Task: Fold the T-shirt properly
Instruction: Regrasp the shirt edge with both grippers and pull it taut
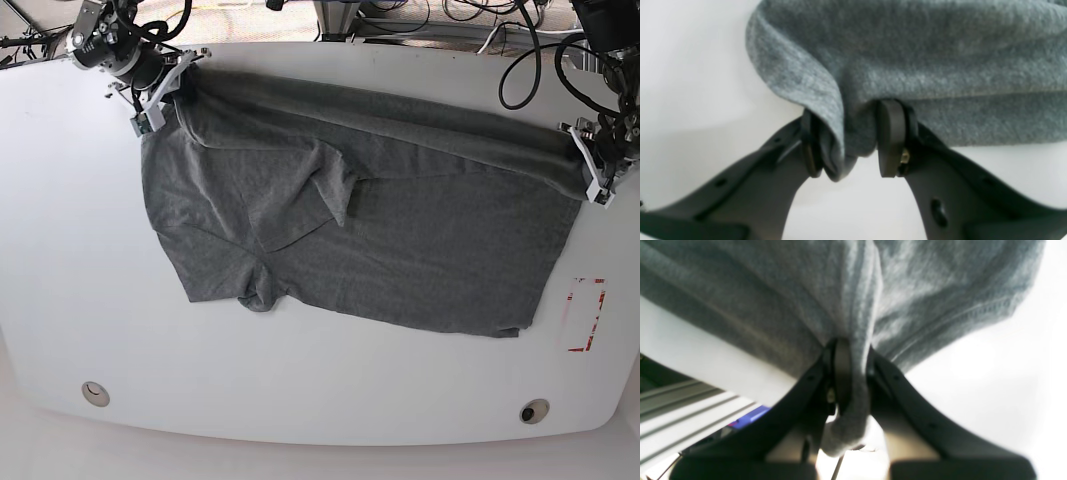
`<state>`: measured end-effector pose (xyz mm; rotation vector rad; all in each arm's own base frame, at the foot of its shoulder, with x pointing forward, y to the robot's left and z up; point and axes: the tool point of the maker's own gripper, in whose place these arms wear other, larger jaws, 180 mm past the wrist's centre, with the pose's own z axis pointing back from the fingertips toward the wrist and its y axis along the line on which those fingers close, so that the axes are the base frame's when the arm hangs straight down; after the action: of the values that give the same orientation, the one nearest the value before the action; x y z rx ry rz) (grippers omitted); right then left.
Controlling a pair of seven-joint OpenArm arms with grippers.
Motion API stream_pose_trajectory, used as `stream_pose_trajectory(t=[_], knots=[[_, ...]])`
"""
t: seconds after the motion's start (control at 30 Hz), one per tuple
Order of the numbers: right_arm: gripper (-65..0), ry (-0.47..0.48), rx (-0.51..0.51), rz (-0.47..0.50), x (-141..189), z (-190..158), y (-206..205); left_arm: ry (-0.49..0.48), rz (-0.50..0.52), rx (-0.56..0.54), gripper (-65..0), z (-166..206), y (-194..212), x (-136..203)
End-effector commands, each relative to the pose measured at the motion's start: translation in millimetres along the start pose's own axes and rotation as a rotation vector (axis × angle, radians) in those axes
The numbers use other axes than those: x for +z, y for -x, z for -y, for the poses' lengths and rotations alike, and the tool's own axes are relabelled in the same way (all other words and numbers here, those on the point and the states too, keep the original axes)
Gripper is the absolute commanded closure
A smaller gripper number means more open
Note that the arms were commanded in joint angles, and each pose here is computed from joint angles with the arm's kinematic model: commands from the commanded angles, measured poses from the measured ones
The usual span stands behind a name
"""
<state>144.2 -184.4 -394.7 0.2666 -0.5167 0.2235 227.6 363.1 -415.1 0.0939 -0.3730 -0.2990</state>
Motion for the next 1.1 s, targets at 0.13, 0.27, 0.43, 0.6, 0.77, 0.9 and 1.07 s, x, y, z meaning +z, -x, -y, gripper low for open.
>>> stream_pose_trajectory(t=[0.13, 0.27, 0.43, 0.6, 0.77, 0.9, 1.07], knots=[[-3.6, -0.001, 0.01, -0.004, 12, -6, 8, -0.071, -0.11, -0.043, -22.2, -15, 23, 1], [-3.6, 0.031, -0.027, -0.002, 19, 6, 15, -0.053, -0.124, -0.022, -22.2, -13, 32, -5], [-3.6, 0.051, -0.066, -0.016, 26, 15, 27, -0.05, -0.158, 0.012, -22.2, -25, 41, -9], [-3.6, 0.066, -0.078, -0.054, 31, 18, 42, -0.043, -0.159, 0.031, -22.2, -28, 44, -12], [-3.8, 0.063, -0.086, -0.077, 33, 16, 51, -0.061, -0.155, 0.023, -22.2, -37, 43, -7], [-4.1, 0.061, -0.101, -0.095, 32, 17, 58, -0.063, -0.157, 0.022, -22.2, -38, 43, -6], [-7.5, 0.055, -0.117, -0.134, 29, 27, 71, -0.063, -0.153, 0.022, -22.2, -39, 42, -6]])
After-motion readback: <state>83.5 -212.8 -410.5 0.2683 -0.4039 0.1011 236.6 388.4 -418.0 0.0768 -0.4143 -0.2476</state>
